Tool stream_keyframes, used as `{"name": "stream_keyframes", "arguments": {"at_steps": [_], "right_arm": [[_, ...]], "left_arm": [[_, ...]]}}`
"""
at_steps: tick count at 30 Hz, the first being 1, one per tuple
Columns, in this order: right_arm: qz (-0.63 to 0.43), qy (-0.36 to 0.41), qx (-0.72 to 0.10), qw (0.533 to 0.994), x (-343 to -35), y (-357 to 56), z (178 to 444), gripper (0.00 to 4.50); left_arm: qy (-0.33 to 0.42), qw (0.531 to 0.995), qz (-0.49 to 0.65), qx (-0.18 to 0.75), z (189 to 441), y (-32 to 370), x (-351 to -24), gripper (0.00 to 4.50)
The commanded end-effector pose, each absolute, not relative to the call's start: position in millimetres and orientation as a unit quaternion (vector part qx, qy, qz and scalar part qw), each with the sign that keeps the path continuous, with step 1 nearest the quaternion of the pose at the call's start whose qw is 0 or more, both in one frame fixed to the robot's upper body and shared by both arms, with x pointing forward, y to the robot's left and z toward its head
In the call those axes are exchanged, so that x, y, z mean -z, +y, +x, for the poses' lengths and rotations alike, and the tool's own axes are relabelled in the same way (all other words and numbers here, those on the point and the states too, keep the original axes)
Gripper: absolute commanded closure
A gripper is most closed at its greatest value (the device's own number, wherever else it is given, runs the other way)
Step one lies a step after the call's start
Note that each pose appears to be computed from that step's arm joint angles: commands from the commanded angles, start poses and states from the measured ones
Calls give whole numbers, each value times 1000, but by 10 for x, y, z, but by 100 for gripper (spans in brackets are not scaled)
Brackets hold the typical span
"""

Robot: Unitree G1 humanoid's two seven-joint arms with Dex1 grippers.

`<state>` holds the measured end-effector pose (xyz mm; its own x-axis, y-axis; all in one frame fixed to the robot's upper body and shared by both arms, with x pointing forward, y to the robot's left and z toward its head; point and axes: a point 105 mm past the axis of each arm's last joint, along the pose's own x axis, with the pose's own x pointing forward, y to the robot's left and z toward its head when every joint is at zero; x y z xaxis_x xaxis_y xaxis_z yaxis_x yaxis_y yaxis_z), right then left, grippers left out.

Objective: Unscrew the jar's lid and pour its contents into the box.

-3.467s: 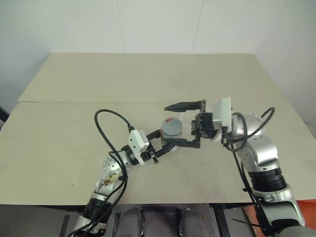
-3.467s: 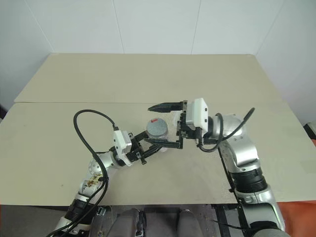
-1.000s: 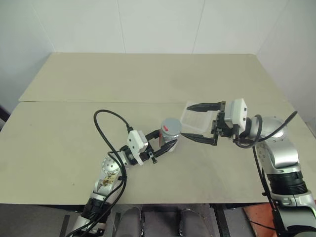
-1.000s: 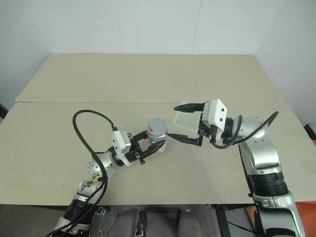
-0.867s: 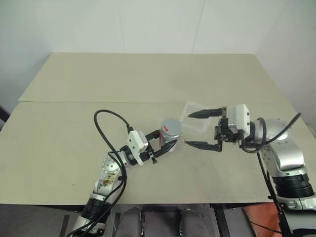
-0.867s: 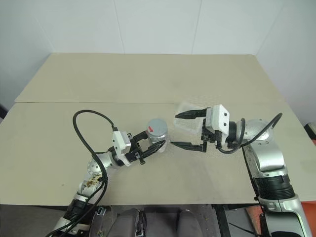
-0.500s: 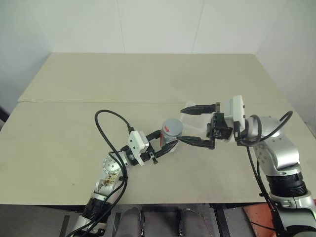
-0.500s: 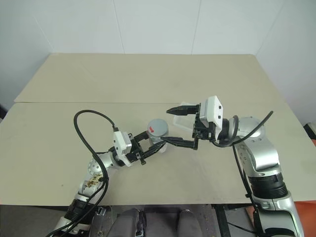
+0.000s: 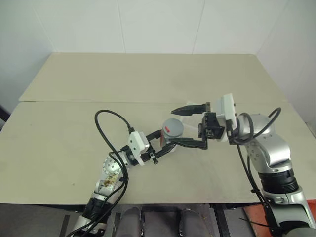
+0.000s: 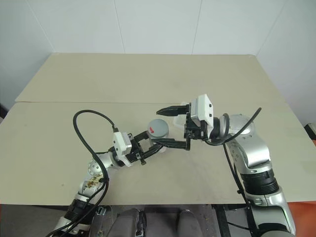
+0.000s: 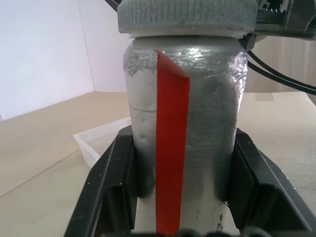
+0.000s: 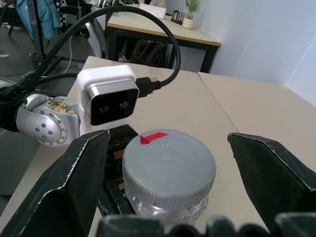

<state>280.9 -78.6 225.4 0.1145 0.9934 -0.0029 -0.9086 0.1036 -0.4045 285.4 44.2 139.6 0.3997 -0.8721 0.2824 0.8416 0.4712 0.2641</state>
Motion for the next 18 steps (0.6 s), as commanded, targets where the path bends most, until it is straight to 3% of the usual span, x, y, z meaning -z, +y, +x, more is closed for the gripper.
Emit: {"name": "stream_keyframes", "arguments": {"at_steps": [1,13,17,18], "right_arm": [[-167,-153,-655,721,-2345,-753,2789,4],[-167,-138,-657,722,-2303,-776,2796,4],[-170,-140,-653,725,-2303,-776,2807,87],[-172,-139,-652,725,-2299,-776,2808,87]], "left_arm": [[-215,831,43,512,2836,421,-1480,253],[-215,831,45,512,2834,419,-1480,253],[-215,830,45,512,2840,420,-1480,253],[-215,830,45,512,2839,421,-1481,253]]}}
